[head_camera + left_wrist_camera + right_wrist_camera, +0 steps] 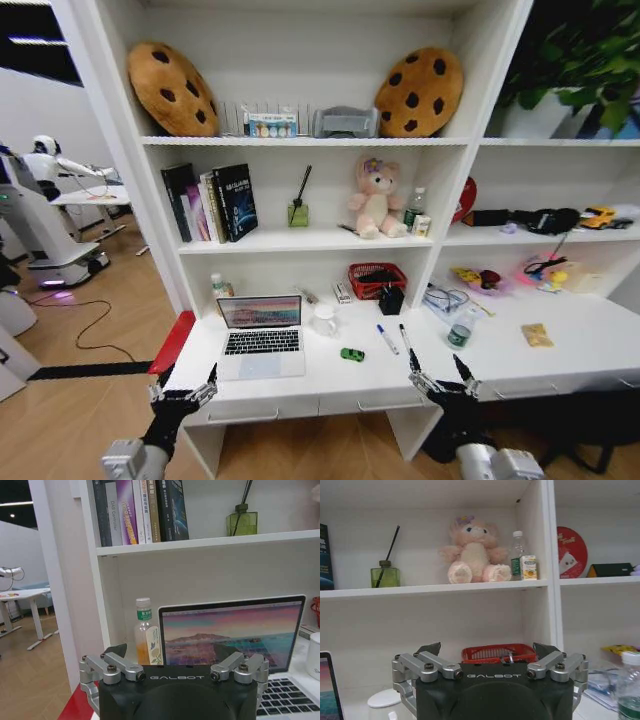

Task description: Organize the objects on the table.

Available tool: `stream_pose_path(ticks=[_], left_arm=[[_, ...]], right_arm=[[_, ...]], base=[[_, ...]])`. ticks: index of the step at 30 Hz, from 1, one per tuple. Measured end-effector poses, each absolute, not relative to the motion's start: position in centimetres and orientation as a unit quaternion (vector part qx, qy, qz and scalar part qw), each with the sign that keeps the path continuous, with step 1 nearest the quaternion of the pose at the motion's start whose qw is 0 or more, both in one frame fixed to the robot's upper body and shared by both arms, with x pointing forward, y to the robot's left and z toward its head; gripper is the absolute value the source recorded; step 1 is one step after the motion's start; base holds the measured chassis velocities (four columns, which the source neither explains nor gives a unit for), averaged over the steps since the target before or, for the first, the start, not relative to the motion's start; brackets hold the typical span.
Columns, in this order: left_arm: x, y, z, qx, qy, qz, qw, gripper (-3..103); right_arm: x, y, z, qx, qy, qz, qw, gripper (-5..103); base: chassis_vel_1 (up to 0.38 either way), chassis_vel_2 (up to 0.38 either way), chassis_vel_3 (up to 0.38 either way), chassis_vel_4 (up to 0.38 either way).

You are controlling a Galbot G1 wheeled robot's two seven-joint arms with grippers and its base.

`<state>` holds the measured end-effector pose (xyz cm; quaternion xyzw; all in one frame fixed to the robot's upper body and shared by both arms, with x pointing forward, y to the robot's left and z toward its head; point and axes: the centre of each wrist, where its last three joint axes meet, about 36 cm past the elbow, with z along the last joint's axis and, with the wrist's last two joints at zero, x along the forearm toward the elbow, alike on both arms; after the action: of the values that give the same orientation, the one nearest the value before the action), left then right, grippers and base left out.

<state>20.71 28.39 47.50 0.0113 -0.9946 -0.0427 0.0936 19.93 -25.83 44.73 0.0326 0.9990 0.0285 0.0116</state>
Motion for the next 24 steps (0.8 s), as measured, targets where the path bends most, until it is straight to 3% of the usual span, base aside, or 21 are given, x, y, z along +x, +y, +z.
stream_pose_path(ticks=[2,3,6,8,12,15,16,24], left_arm=[[20.8,28.6,47.5,0.011,-0.995,-0.046,0.092,97],[20.9,28.8,47.6,0.009,-0.995,-0.048,0.089,88],[21.1,29.0,47.5,0.004,-0.995,-0.049,0.088,83],[21.2,29.2,47.3,-0.002,-0.995,-0.049,0.085,72],[21.3,29.3,47.2,-0.007,-0.995,-0.052,0.082,61],[21.8,29.6,47.3,-0.007,-0.996,-0.057,0.073,45],[21.8,29.6,47.3,-0.007,-0.996,-0.057,0.073,45],[22.4,30.4,47.2,-0.013,-0.995,-0.077,0.069,13]], right_arm=[[19.9,-25.8,44.7,0.027,0.999,0.027,0.013,100],[19.9,-25.8,44.7,0.021,0.999,0.026,0.014,100],[19.9,-25.8,44.7,0.012,1.0,0.02,0.016,100],[19.8,-25.9,44.5,0.009,1.0,0.017,0.017,100],[19.8,-25.9,44.2,0.007,1.0,0.015,0.017,100],[19.8,-25.8,43.7,0.011,1.0,0.014,0.016,100],[19.8,-25.8,43.7,0.011,1.0,0.014,0.016,100],[20.0,-25.8,43.3,0.016,1.0,0.014,0.019,100]], base=[[-0.142,0.17,0.09,-0.139],[-0.072,0.038,0.006,-0.016],[-0.024,0.013,0.002,-0.005],[0.048,-0.052,-0.059,0.039],[0.07,-0.091,-0.061,0.06],[0.038,-0.026,-0.02,0.003],[0.0,0.0,0.0,0.0],[0.0,0.0,0.0,0.0]])
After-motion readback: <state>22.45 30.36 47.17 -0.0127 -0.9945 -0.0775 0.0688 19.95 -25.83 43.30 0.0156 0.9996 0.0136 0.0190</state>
